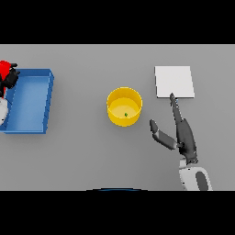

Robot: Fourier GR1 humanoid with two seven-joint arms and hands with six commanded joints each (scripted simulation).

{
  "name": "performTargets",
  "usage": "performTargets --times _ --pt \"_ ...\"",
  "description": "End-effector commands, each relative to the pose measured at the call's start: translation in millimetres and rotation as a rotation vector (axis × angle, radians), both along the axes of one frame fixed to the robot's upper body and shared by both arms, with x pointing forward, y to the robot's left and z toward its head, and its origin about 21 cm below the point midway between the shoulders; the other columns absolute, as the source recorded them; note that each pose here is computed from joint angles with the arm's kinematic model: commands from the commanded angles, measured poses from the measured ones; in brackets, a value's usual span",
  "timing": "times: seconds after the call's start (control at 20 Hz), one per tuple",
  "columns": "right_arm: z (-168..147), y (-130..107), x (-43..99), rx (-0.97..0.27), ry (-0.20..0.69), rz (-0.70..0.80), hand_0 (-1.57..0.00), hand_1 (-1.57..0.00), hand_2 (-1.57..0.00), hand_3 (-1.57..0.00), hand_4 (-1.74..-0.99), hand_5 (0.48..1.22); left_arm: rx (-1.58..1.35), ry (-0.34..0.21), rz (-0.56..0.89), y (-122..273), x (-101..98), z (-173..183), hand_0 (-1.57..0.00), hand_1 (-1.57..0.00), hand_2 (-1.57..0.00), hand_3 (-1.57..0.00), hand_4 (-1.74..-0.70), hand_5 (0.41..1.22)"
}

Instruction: Pick up the red beaker and tilt it to pour out 1 green nut into yellow bowl. Pick up the yellow bowl and place it on the metallic measuring scale.

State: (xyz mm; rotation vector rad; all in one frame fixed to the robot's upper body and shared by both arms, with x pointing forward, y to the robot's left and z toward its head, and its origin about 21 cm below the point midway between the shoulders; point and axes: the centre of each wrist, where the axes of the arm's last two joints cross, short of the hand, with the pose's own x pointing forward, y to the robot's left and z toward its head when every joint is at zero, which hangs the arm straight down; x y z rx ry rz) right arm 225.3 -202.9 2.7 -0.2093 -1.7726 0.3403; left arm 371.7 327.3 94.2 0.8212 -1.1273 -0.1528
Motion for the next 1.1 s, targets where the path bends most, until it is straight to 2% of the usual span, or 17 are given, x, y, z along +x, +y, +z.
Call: performTargets --times 0.0,0.1,0.2,0.25,0.35,0.4,0.5,0.65,0.85,0.95,1.05 --pt "-0.1 -1.2 -1.4 -0.003 0.007 -0.007 0.0 0.0 0.0 0.0 -1.013 0.644 0.021 0.002 -0.006 0.1 -5.0 -3.8 -1.57 -1.57 -1.57 -1.56 -1.74 1.046" --pt "1.8 -3.2 1.0 -0.006 0.016 -0.018 0.0 0.0 0.0 0.0 -1.021 0.636 0.051 0.027 -0.021 -3.6 -10.3 -9.8 -1.57 -1.57 -1.57 -1.56 -1.65 0.941" --pt "1.7 1.2 -1.0 -0.006 0.009 -0.011 0.0 0.0 0.0 0.0 -1.017 0.635 0.069 0.05 -0.027 -2.4 -16.7 -12.8 -1.57 -1.57 -1.56 -1.54 -1.4 0.848" --pt "2.2 -0.6 -1.1 -0.005 0.014 -0.014 0.0 0.0 0.0 0.0 -1.012 0.634 0.078 0.066 -0.036 0.7 -21.2 -15.6 -1.57 -1.54 -1.5 -1.47 -1.28 0.81" --pt "-4.0 -2.5 -4.4 0.008 0.017 -0.007 0.0 0.0 0.0 0.0 -1.007 0.635 0.083 0.064 -0.07 0.7 -25.8 -10.8 -1.39 -1.22 -1.21 -1.14 -1.07 0.749" --pt "-3.7 -1.6 -4.3 0.013 0.013 -0.004 0.0 0.0 0.0 0.0 -1.004 0.636 0.082 0.076 -0.066 3.8 -26.7 -8.9 -1.21 -1.0 -1.02 -0.95 -1.0 0.72" --pt "-1.4 -2.0 -0.8 0.017 0.01 -0.008 0.0 0.0 0.0 0.0 -1.005 0.634 0.081 0.115 -0.083 2.0 -25.7 -14.2 -0.77 -0.64 -0.65 -0.61 -0.92 0.677" --pt "0.8 -1.8 -0.3 0.008 0.0 -0.005 0.0 0.0 0.0 0.0 -1.011 0.639 0.128 0.162 -0.131 0.4 -23.0 -20.7 -0.39 -0.33 -0.33 -0.31 -0.84 0.657" --pt "0.9 -3.5 0.6 -0.008 0.01 -0.001 0.0 0.0 0.0 0.0 -1.019 0.643 0.136 0.153 -0.153 3.4 -23.2 -26.5 -0.16 -0.13 -0.14 -0.13 -0.8 0.649" --pt "2.7 1.8 2.3 -0.05 0.04 -0.003 0.0 0.0 0.0 0.0 -1.02 0.64 0.145 0.119 -0.165 0.1 -21.0 -23.1 -0.1 -0.08 -0.09 -0.08 -0.78 0.651" --pt "12.0 -2.8 13.3 -0.116 0.04 0.096 0.0 0.0 0.0 0.0 -1.005 0.669 0.158 0.096 -0.174 -0.4 -23.2 -24.2 -0.07 -0.05 -0.06 -0.05 -0.76 0.657"
